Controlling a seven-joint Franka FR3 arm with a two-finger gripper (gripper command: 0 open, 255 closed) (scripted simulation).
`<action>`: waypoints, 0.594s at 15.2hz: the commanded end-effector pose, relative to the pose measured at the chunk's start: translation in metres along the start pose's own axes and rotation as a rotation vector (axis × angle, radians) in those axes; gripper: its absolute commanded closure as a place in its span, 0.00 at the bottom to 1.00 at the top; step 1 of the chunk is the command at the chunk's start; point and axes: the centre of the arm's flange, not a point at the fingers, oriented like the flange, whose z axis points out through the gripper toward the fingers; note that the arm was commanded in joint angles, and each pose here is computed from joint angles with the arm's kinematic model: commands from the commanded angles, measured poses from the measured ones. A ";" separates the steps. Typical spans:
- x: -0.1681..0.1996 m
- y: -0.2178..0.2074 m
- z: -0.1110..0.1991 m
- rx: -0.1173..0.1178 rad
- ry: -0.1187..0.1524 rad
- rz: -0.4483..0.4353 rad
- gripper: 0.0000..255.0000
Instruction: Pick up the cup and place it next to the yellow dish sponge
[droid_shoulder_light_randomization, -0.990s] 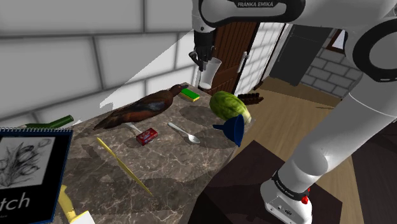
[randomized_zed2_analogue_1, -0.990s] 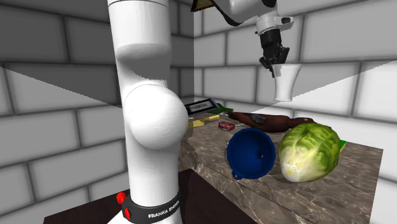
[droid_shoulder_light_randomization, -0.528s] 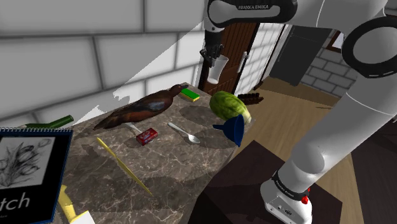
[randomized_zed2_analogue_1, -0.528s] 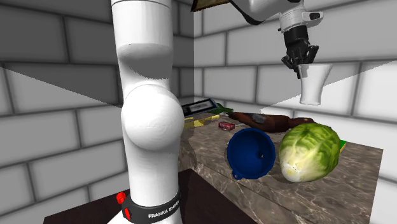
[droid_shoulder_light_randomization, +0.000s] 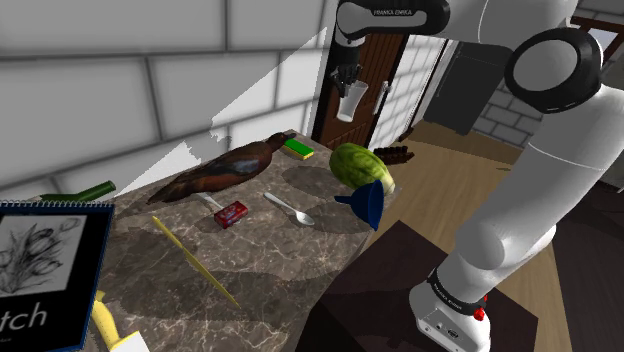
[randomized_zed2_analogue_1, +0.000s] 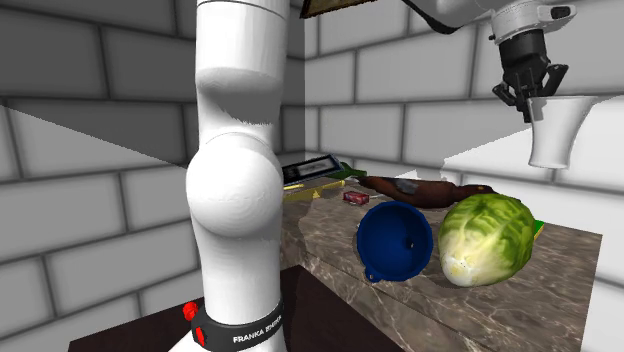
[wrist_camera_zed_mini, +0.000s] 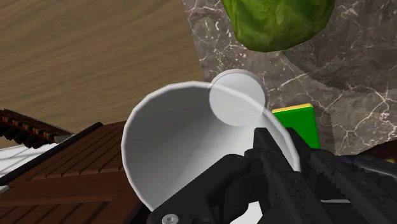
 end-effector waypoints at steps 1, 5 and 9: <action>0.008 0.025 0.007 0.000 0.001 -0.001 1.00; 0.029 0.072 0.021 0.000 0.001 -0.001 1.00; 0.030 0.072 0.038 0.000 0.001 -0.001 1.00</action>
